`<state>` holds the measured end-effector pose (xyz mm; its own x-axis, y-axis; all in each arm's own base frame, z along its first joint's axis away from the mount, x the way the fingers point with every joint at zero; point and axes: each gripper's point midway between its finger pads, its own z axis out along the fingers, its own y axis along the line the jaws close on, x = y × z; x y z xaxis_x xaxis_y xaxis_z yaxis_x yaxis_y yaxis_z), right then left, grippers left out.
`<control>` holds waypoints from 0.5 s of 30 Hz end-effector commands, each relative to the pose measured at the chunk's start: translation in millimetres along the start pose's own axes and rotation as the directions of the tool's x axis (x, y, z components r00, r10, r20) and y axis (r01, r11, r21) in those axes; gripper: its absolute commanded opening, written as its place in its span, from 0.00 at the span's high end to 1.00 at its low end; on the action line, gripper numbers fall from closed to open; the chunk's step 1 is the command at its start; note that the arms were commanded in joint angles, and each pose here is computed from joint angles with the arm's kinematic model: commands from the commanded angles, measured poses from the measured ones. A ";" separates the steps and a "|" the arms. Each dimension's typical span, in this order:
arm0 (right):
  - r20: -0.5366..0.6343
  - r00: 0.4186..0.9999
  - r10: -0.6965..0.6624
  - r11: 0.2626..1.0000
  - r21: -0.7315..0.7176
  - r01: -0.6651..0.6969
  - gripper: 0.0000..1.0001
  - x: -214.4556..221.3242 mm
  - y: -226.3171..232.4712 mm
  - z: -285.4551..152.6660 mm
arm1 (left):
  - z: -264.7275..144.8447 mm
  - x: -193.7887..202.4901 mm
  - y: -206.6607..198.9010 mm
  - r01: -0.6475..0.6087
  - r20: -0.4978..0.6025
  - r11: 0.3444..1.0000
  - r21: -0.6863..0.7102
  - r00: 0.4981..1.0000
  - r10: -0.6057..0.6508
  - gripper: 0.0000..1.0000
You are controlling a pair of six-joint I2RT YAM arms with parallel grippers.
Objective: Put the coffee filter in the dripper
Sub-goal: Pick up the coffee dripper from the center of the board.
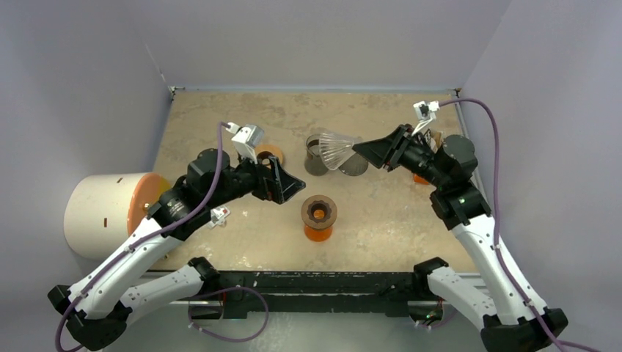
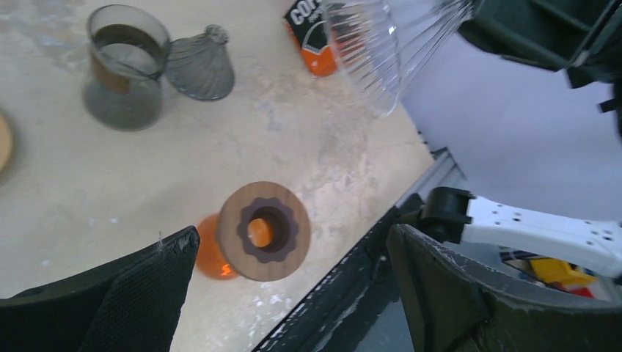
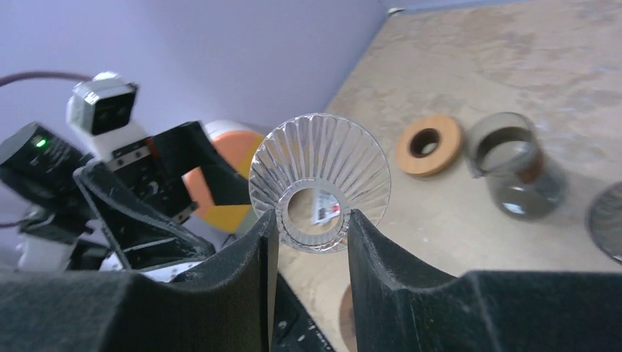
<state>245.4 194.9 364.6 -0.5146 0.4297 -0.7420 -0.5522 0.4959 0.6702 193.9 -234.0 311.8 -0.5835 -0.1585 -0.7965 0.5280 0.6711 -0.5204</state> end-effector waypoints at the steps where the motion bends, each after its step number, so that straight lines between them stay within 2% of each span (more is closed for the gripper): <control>1: 0.078 0.996 -0.031 0.979 -0.198 0.046 1.00 -11.3 55.8 10.8 | -4.0 -22.8 -42.2 0.055 0.085 0.975 0.215 0.994 -0.075 0.00; 9: 0.088 0.996 0.034 0.945 -0.328 -0.003 1.00 -0.5 88.3 31.6 | -11.9 -35.0 -59.1 0.044 0.137 0.952 0.301 0.986 -0.089 0.04; 15: 0.111 0.992 0.059 0.928 -0.371 -0.014 1.00 2.6 97.1 35.2 | -22.1 -41.7 -71.9 0.037 0.180 0.924 0.379 0.977 -0.113 0.12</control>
<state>219.1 272.9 392.1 -0.5451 0.4472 -0.7092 -0.6854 0.2494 0.6841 174.8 -258.9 361.0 -0.5612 -0.2942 -0.7737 0.6425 0.4345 -0.6312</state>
